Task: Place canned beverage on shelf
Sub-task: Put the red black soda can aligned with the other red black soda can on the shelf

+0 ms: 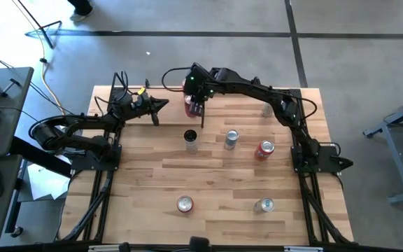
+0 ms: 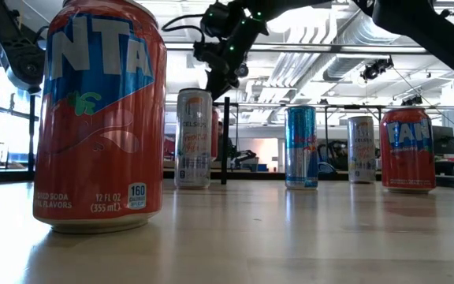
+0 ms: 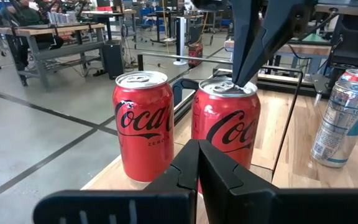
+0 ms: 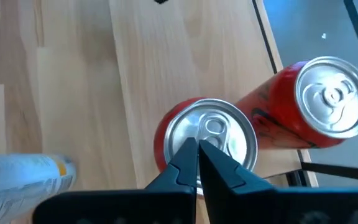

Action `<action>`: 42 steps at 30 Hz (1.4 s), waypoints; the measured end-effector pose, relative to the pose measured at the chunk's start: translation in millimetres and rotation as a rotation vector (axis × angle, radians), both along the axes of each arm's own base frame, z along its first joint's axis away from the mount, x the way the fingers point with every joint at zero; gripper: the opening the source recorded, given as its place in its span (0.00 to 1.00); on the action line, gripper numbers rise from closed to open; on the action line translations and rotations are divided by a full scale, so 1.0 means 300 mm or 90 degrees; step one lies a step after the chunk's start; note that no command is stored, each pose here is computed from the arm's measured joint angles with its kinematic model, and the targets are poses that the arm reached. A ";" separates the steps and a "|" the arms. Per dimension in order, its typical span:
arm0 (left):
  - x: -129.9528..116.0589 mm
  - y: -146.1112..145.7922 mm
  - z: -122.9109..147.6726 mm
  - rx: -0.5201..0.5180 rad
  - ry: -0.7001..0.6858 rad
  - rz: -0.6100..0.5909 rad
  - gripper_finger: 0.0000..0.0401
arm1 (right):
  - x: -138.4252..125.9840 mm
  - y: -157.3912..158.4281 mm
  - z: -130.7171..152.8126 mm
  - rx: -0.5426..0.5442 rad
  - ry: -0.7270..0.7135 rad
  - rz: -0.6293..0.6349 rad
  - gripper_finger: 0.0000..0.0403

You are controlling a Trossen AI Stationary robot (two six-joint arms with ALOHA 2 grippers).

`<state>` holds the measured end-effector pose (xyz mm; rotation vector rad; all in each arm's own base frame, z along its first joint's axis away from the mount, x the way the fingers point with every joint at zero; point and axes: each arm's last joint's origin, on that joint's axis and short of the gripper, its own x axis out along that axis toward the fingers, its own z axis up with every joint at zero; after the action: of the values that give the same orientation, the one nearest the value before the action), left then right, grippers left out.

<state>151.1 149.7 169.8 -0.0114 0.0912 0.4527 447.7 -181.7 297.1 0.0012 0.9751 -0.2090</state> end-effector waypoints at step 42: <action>0.000 0.000 -0.002 -0.003 0.003 0.000 0.00 | 0.025 -0.018 -0.012 -0.042 0.017 0.020 0.00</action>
<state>151.1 149.7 169.1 -0.0149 0.0975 0.4525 455.2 -187.1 293.6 -0.0776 0.9933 -0.2121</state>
